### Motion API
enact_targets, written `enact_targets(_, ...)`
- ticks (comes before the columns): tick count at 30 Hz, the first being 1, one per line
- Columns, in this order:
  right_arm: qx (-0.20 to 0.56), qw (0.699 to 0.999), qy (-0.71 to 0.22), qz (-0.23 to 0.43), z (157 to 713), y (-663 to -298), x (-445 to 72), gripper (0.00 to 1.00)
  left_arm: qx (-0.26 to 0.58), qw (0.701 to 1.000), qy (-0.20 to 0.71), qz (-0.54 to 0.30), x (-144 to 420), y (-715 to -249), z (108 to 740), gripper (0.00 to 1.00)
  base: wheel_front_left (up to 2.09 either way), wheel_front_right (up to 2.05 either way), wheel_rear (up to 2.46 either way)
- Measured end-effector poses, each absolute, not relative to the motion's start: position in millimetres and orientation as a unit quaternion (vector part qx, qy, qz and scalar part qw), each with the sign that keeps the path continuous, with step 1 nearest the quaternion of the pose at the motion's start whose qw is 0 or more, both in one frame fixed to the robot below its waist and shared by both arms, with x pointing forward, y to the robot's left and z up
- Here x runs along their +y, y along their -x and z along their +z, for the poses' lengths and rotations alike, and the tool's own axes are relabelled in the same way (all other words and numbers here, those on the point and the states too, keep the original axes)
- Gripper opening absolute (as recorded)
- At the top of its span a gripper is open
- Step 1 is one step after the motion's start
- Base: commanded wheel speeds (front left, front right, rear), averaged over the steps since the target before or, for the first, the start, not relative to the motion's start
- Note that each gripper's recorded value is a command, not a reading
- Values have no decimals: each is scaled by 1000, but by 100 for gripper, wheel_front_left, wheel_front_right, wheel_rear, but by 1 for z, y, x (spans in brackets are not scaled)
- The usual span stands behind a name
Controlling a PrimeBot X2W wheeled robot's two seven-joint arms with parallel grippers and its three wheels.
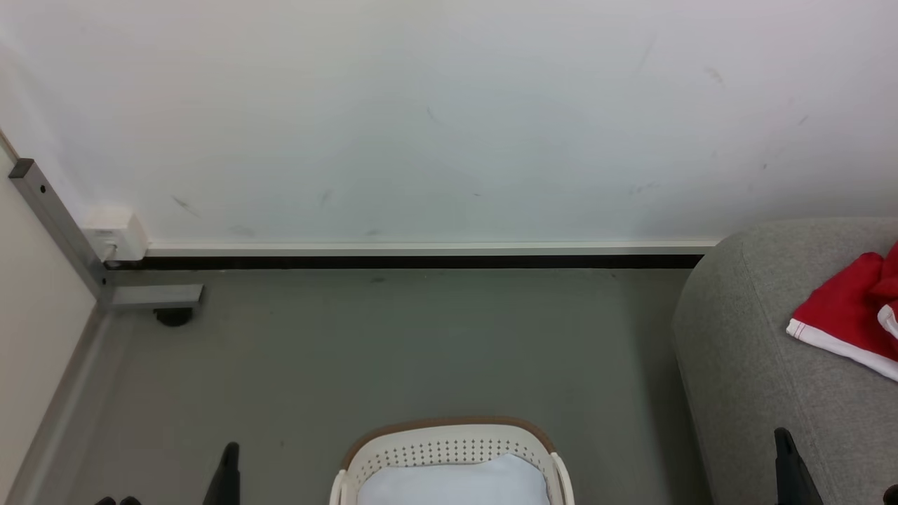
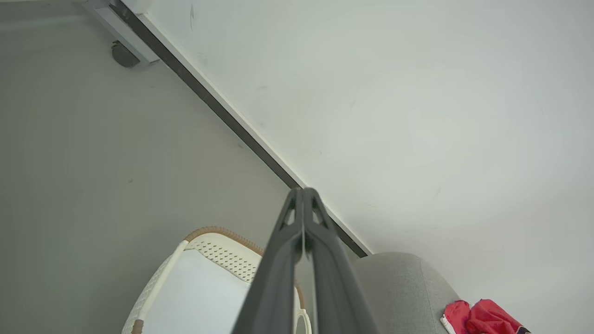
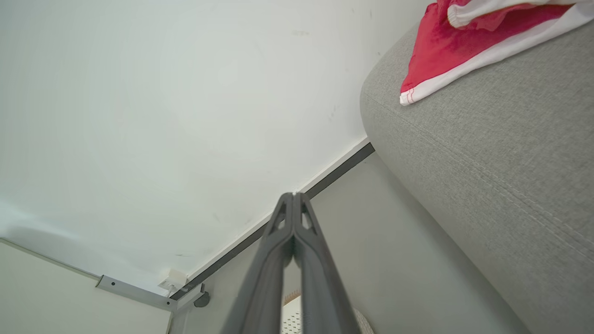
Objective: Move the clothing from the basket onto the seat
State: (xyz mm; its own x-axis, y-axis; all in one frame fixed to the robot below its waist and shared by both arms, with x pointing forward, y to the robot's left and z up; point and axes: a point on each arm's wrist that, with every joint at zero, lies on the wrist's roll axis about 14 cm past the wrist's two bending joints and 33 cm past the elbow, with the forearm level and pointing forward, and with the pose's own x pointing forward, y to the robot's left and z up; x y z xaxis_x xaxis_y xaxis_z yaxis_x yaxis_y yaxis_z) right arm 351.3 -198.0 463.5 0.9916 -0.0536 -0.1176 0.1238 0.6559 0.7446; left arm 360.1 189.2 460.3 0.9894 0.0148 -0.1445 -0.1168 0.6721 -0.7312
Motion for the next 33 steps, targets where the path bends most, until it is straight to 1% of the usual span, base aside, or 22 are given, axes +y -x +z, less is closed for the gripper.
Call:
enact_targets(16,32,867,-494,-47,473,-361,-200,0,54,870,489,37,192,-368,469,0,0,0,0)
enact_targets(33,24,823,-566,-39,482,-369,-200,0,42,827,560,32,193,-375,479,0,0,0,0)
